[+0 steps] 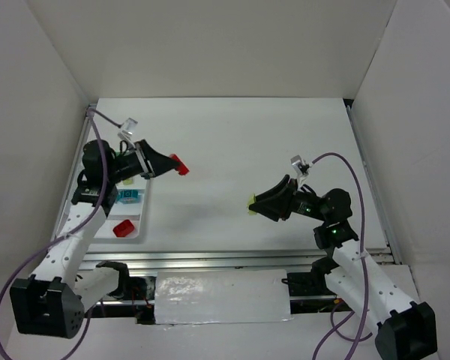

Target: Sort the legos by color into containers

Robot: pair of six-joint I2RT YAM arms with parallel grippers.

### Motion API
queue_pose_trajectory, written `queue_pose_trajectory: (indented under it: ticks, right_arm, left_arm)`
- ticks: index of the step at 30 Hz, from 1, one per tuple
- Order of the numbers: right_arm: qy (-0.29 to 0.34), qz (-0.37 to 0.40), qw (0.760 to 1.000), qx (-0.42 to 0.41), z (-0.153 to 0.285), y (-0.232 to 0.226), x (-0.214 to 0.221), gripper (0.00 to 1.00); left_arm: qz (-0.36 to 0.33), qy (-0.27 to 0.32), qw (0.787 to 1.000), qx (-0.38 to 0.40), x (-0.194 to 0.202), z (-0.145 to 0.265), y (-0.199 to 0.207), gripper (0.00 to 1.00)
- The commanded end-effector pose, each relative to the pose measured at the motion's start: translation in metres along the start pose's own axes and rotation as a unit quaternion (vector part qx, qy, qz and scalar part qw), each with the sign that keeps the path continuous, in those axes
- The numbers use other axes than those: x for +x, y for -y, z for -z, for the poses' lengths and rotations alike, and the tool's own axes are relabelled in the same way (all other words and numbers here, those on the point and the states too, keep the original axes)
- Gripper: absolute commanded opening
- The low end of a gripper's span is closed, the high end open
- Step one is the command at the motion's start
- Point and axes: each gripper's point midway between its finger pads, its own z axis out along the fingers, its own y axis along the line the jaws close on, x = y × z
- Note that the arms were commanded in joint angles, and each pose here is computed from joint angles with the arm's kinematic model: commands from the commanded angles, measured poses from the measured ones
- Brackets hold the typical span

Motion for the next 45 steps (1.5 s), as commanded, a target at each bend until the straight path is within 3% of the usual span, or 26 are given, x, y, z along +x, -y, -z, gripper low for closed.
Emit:
queue_pose_trajectory:
  ticks: [1,2,3,6,8,9,12,16,19,22,29,33,34,36,37,39,40,42,44,45]
  right_arm:
    - [-0.007,0.007,1.0,0.024,0.0,0.012,0.001,0.0]
    - [-0.01,0.003,1.0,0.025,0.0,0.014,0.003,0.0]
    - [-0.01,0.003,1.0,0.025,0.0,0.013,0.003,0.0]
    - [-0.012,0.007,0.999,0.03,0.001,0.014,0.004,0.0]
    - [-0.015,0.009,0.999,0.032,0.002,0.014,0.005,0.0]
    - [-0.016,0.01,0.999,0.032,0.002,0.013,0.005,0.0]
    - [-0.023,0.011,0.999,0.026,0.002,0.01,0.005,0.0]
    - [-0.022,0.01,0.999,0.024,0.003,0.009,0.007,0.0]
    - [-0.028,0.005,0.999,0.021,0.002,0.01,0.01,0.0]
    - [-0.033,0.001,0.999,0.016,0.002,0.009,0.01,0.0]
    - [-0.035,0.006,0.999,0.014,0.003,0.005,0.009,0.0]
    - [-0.038,0.003,0.999,0.012,0.003,0.005,0.01,0.0]
    - [-0.036,0.004,0.999,0.011,0.002,0.005,0.008,0.0]
    - [-0.038,0.001,0.999,0.007,0.002,0.004,0.01,0.0]
    - [-0.036,0.001,0.999,0.008,0.002,0.004,0.009,0.0]
    - [-0.037,-0.001,0.999,0.009,0.002,0.005,0.009,0.0]
    - [-0.037,-0.001,0.999,0.01,0.001,0.006,0.01,0.0]
    - [-0.036,-0.006,0.999,0.018,0.001,0.011,0.011,0.0]
    - [-0.037,-0.015,0.999,0.024,0.0,0.016,0.013,0.0]
    - [-0.036,-0.019,0.999,0.025,-0.001,0.017,0.013,0.0]
  left_arm:
    - [0.09,0.042,0.947,-0.306,-0.003,0.066,-0.106,0.0]
    - [0.131,0.07,0.887,-0.437,0.006,0.106,-0.145,0.0]
    - [0.167,0.103,0.845,-0.498,0.011,0.138,-0.169,0.0]
    - [0.24,0.187,0.756,-0.58,0.033,0.207,-0.202,0.0]
    - [0.27,0.221,0.719,-0.601,0.046,0.233,-0.21,0.0]
    - [0.3,0.235,0.689,-0.616,0.061,0.25,-0.22,0.0]
    - [0.356,0.229,0.648,-0.633,0.085,0.264,-0.238,0.0]
    - [0.408,0.209,0.611,-0.645,0.104,0.273,-0.245,0.0]
    - [0.411,0.22,0.579,-0.669,0.105,0.287,-0.243,0.0]
    - [0.4,0.25,0.562,-0.68,0.098,0.3,-0.239,0.0]
    - [0.399,0.267,0.556,-0.679,0.098,0.308,-0.242,0.04]
    - [0.406,0.255,0.563,-0.673,0.098,0.304,-0.244,0.44]
    - [0.413,0.251,0.558,-0.674,0.101,0.304,-0.244,0.64]
    - [0.415,0.25,0.554,-0.677,0.101,0.306,-0.243,0.75]
    - [0.414,0.252,0.556,-0.675,0.1,0.305,-0.243,0.85]
    - [0.409,0.258,0.558,-0.674,0.097,0.306,-0.241,0.88]
    - [0.401,0.265,0.565,-0.671,0.093,0.305,-0.238,0.99]
    - [0.388,0.276,0.572,-0.668,0.085,0.306,-0.233,0.99]
    - [0.358,0.29,0.599,-0.655,0.071,0.302,-0.223,1.0]
    - [0.321,0.305,0.625,-0.643,0.056,0.3,-0.213,0.99]
